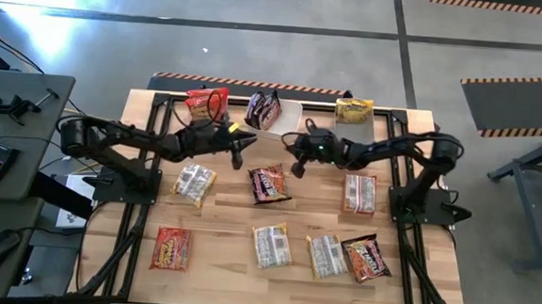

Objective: Sort Maruchan noodles
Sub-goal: Adjust the white bin

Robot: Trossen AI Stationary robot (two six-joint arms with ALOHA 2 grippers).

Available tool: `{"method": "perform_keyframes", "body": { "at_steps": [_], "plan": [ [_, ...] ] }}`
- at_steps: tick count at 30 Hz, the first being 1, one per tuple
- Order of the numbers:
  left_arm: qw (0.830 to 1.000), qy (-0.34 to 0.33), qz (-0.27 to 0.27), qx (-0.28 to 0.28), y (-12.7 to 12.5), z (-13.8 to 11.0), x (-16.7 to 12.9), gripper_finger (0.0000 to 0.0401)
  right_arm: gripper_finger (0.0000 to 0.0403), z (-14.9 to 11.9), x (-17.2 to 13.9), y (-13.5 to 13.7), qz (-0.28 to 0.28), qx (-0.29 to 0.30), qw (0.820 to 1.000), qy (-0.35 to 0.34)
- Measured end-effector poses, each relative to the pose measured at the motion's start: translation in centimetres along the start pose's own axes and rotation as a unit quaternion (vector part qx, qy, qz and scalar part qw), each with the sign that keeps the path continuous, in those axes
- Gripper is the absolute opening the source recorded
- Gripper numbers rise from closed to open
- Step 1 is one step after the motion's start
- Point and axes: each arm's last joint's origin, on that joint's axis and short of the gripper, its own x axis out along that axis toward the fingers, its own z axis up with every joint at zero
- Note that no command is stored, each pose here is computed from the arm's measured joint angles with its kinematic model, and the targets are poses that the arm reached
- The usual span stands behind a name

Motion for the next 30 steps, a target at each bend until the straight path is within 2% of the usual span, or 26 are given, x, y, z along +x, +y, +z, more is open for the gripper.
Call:
{"method": "perform_keyframes", "body": {
  "at_steps": [6,10,20,30],
  "plan": [
    [1.0,0.0,-0.005,0.005,-0.3,-0.1,0.0,0.0057,0.0,0.1,2.6,-1.3,-0.016,0.008,0.999,0.034],
    [0.999,0.033,-0.005,0.018,-0.3,-0.7,-0.1,0.0057,0.0,0.5,3.2,-2.6,-0.034,0.026,0.998,0.04],
    [0.998,0.058,0.014,0.029,-0.2,-1.2,-0.1,0.0057,0.0,0.4,3.1,-4.7,-0.065,0.045,0.996,0.047],
    [0.997,0.062,0.02,0.031,-0.2,-1.2,-0.1,0.0057,0.0,0.4,3.1,-4.9,-0.055,0.036,0.997,0.044]
  ]
}}
